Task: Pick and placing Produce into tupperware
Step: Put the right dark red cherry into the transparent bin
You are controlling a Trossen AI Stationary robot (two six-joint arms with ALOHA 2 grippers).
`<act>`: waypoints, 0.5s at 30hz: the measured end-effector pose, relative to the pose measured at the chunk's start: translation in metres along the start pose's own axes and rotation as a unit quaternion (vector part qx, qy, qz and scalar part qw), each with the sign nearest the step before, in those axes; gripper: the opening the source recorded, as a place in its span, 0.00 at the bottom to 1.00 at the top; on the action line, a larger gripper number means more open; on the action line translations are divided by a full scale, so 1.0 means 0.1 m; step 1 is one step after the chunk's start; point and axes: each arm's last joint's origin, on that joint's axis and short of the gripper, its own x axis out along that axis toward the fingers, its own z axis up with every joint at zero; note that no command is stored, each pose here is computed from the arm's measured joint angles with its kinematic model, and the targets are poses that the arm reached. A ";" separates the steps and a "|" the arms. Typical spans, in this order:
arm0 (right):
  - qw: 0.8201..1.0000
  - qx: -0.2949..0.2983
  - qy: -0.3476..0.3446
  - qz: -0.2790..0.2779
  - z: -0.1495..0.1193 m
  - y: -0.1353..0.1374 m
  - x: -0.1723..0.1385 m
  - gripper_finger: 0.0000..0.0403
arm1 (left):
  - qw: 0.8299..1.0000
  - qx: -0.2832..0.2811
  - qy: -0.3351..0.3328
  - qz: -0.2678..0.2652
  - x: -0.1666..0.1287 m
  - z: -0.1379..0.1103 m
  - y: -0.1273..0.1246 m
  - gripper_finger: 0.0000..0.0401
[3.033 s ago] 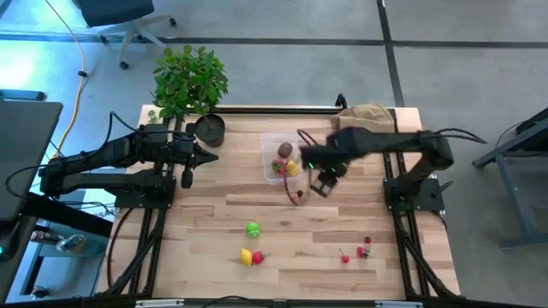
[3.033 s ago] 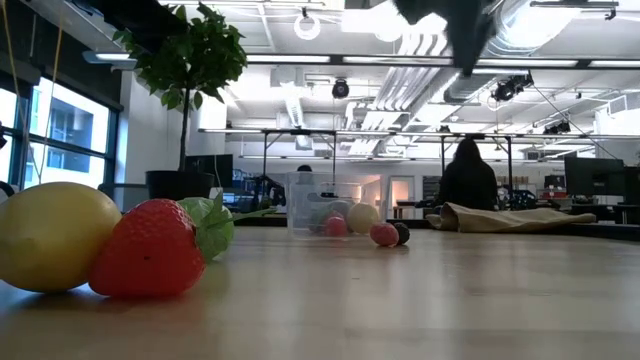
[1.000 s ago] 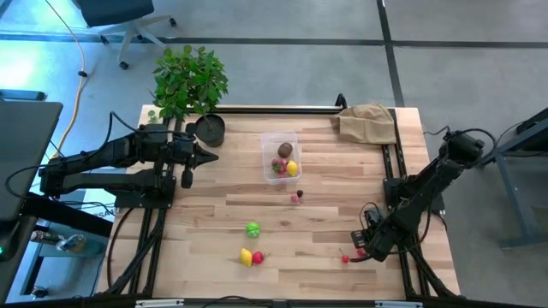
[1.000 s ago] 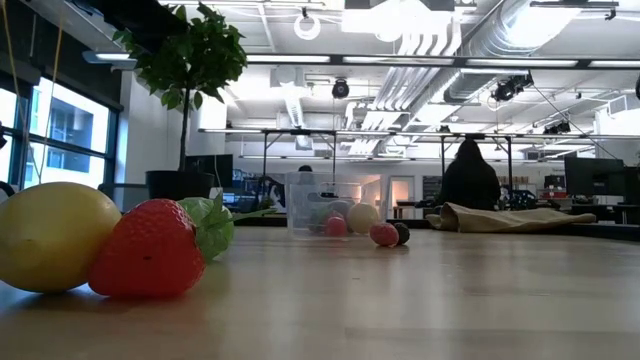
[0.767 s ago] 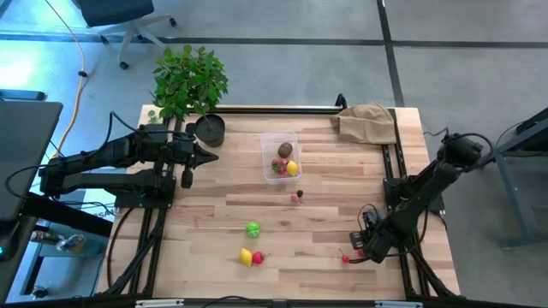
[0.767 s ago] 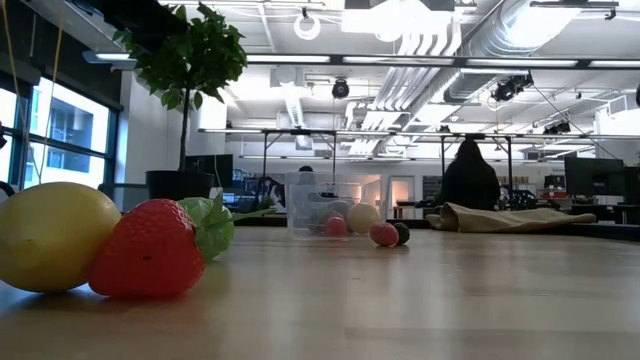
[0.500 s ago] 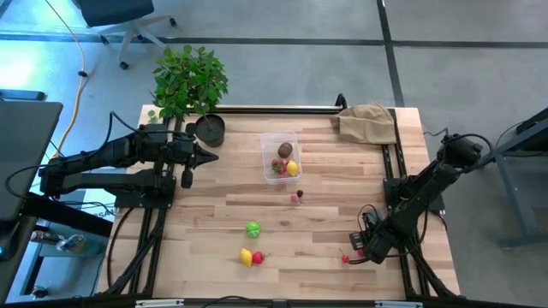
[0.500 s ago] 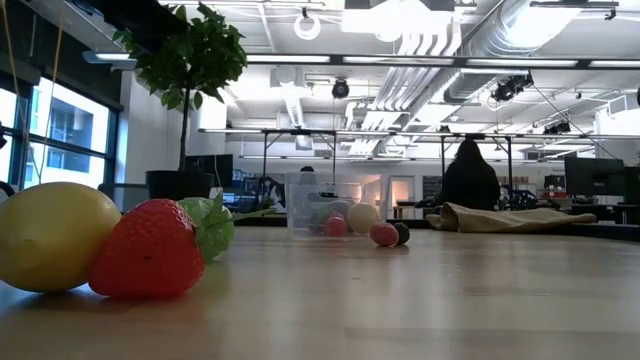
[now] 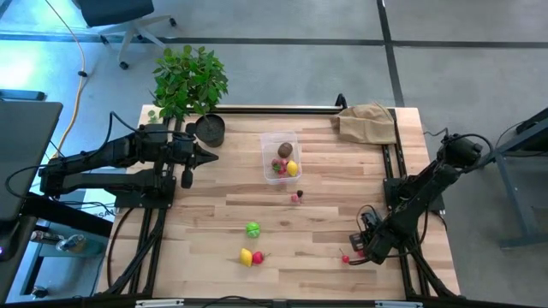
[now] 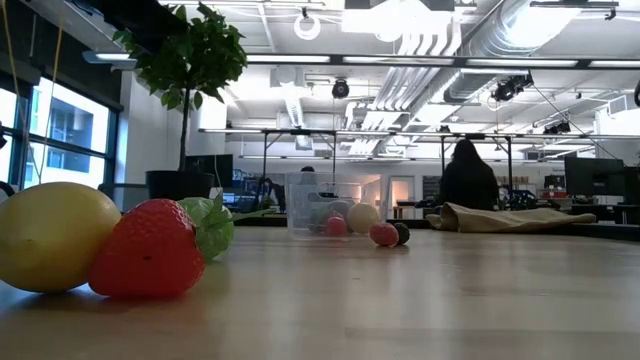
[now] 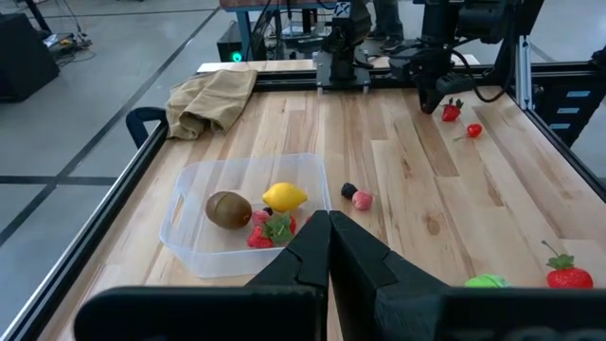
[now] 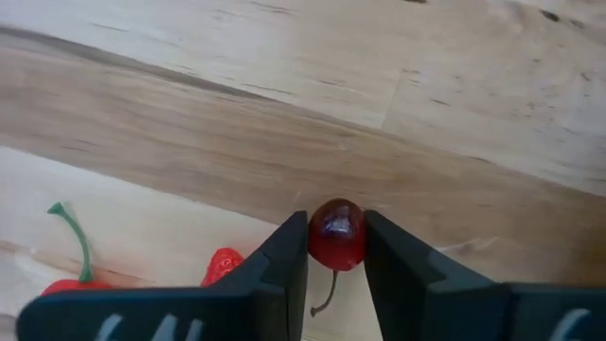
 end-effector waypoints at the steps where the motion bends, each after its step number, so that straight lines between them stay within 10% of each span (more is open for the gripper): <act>1: 1.000 -0.006 -0.003 0.003 0.00 0.00 0.00 0.19 | 1.000 0.000 0.000 0.000 0.00 0.00 0.00 0.00; 15: 0.995 -0.076 -0.046 0.050 0.10 0.05 -0.10 0.18 | 1.000 0.000 0.000 0.000 0.00 0.00 0.00 0.00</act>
